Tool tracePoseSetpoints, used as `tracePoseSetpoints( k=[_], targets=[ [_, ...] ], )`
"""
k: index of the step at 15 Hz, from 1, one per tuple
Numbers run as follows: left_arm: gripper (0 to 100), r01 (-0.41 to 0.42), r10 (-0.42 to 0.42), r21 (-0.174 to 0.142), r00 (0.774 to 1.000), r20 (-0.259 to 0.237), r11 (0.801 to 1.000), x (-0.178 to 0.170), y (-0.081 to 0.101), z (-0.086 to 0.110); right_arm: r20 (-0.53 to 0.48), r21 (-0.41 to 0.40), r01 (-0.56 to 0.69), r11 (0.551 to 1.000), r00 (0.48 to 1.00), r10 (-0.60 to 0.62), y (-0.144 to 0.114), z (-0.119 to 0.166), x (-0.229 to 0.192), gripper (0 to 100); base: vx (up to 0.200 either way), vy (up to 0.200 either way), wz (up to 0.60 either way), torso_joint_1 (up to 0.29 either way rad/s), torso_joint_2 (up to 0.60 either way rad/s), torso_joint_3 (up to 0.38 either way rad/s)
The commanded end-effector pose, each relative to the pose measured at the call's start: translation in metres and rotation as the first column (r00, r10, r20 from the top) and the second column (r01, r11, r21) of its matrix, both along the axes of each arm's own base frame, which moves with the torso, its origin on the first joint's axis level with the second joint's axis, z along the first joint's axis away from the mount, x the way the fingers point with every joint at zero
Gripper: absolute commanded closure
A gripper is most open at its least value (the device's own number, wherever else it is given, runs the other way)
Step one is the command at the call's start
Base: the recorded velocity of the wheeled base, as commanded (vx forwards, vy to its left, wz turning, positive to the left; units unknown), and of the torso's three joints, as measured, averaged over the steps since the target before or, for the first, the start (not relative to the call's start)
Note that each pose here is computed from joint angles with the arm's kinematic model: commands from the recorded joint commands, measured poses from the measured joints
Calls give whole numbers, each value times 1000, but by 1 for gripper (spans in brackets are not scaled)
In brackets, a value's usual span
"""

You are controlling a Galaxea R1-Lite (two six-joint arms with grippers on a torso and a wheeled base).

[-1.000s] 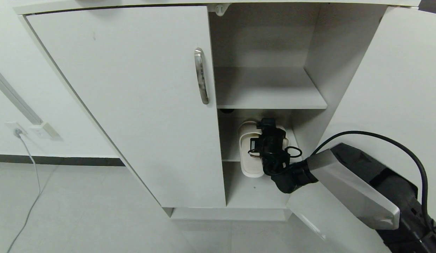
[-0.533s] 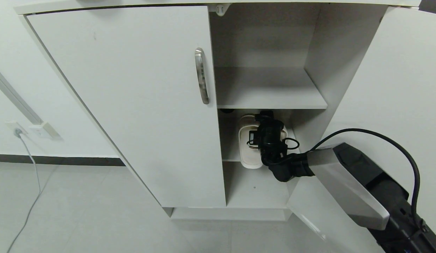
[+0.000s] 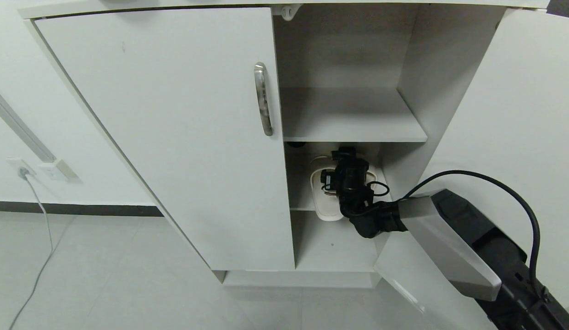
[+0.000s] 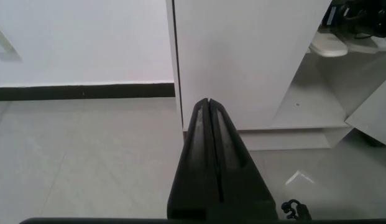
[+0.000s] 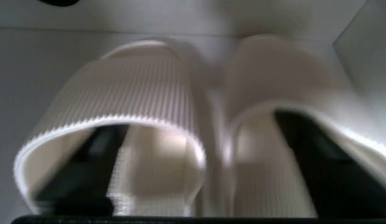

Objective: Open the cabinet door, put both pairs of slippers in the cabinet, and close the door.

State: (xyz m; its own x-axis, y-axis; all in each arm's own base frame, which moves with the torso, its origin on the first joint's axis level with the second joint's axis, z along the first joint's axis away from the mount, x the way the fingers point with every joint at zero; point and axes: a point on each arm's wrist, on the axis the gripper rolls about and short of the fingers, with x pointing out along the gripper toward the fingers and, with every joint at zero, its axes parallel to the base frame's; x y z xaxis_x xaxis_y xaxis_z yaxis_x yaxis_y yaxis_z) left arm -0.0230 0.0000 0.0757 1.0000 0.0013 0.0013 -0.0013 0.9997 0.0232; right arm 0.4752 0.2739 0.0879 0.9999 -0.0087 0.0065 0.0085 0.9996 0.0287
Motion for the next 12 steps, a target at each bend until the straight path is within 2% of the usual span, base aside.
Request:
tracePoseSetpoints(
  k=[1, 4, 9, 12],
  targets=[
    [100, 0, 0, 0, 1000, -1, 1000, 0, 0, 0, 13, 8, -1, 1000, 1000, 1, -1, 13, -7, 0, 0, 0, 0, 0, 0, 0],
    [100, 0, 0, 0, 1000, -1, 1000, 0, 0, 0, -9, -4, -16, 1000, 1000, 16, -8, 29, -34, 0, 0, 0, 0, 0, 0, 0],
    [100, 0, 0, 0, 1000, -1, 1000, 0, 0, 0, -37, -24, -60, 998, 998, 59, -17, 35, -87, 0, 0, 0, 0, 0, 0, 0],
    [100, 3, -3, 0, 1000, -1, 1000, 0, 0, 0, -76, -41, -122, 992, 990, 118, -28, 41, -146, 0, 0, 0, 0, 0, 0, 0]
  ],
)
